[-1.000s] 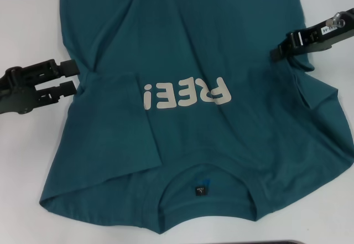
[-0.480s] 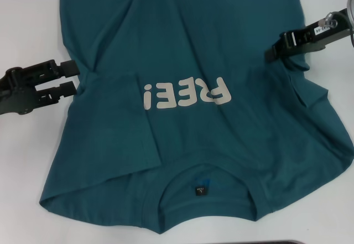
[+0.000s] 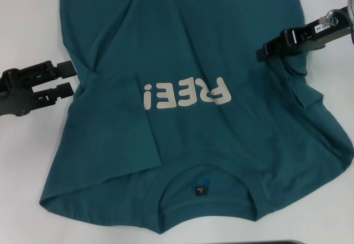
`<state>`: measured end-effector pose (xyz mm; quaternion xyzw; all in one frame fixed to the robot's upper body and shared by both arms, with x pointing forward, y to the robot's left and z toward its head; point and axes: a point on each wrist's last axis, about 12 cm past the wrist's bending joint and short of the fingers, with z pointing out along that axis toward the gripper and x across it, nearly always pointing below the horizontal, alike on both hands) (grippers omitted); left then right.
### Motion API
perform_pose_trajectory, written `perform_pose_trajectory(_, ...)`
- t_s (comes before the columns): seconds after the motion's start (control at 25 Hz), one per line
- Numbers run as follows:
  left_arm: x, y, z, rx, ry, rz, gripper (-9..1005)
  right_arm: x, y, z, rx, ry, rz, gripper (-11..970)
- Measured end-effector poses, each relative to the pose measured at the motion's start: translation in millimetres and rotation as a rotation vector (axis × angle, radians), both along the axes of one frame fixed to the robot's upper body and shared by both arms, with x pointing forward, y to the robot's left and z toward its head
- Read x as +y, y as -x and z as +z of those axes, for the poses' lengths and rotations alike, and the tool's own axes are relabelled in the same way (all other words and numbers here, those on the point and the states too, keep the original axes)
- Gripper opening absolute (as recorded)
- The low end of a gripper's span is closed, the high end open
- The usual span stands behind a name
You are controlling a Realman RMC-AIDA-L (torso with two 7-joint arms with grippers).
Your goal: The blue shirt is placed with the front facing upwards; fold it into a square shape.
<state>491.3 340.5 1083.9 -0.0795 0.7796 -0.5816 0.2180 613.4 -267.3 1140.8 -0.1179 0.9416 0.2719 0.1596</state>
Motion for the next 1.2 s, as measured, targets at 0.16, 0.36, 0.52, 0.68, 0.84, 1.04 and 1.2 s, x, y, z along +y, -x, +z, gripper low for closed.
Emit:
perform_pose_trajectory(0.16,0,0.7,-0.9,0.005,0.003,0.001,779,-1,-2.3,1.7,-0.011,-0.013,-0.018,334)
perform_pose_trajectory(0.36,0,0.9,-1.2,0.007,0.004,0.0,779,4,-5.4,-0.4,-0.007,-0.047,-0.037,456)
perform_pose_trajectory(0.52,1,0.8,-0.9,0.007,0.002,0.001,779,13,-7.4,-5.9,0.003,-0.063,-0.028,746)
perform_pose_trajectory(0.68,1,0.7,-0.8,0.007,0.002,0.001,779,24,-8.5,-9.0,0.022,-0.049,0.01,916)
perform_pose_trajectory(0.84,1,0.8,-1.0,0.007,0.001,0.003,779,28,-8.6,-8.9,0.03,-0.034,0.031,915)
perform_pose_trajectory(1.04,2,1.3,-2.0,0.009,-0.003,0.011,779,28,-7.5,-8.5,0.04,-0.032,0.041,915)
perform_pose_trajectory(1.2,2,1.3,-2.1,0.01,-0.004,0.012,779,32,-4.5,-5.2,0.062,-0.01,0.102,915)
